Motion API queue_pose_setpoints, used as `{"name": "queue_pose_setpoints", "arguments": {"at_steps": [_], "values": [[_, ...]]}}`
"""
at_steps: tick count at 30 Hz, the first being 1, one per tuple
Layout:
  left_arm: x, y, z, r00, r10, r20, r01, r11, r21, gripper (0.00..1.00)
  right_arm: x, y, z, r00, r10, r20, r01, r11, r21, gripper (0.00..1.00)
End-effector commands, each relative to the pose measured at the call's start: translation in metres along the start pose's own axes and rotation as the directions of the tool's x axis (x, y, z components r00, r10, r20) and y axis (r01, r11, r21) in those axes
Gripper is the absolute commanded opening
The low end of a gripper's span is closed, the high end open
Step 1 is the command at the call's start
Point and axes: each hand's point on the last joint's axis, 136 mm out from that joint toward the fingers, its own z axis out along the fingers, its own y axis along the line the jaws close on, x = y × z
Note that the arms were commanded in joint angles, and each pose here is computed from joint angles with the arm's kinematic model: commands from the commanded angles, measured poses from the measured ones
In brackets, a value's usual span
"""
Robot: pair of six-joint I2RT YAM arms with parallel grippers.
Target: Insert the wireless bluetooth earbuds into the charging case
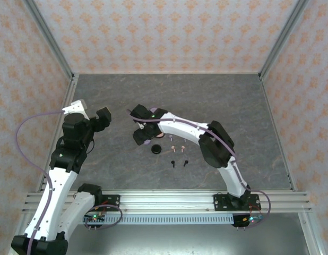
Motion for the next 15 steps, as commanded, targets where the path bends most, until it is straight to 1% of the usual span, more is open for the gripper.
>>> {"name": "queue_pose_setpoints", "arguments": {"at_steps": [1,13,15], "values": [[0.003,0.016,-0.005,1.0,0.026,-0.002,-0.026,0.997,-0.074,0.94,0.005,-0.004,0.011,0.996,-0.066,-0.061,0.071,0.994,0.08,0.75],[0.003,0.016,-0.005,1.0,0.024,-0.001,-0.024,0.997,-0.076,0.94,0.011,-0.013,0.037,0.99,-0.076,-0.119,0.093,0.985,0.145,0.71],[0.004,0.016,-0.005,1.0,0.024,-0.002,-0.024,0.997,-0.075,0.94,0.013,-0.013,0.041,0.989,-0.076,-0.13,0.094,0.986,0.139,0.67]]}}
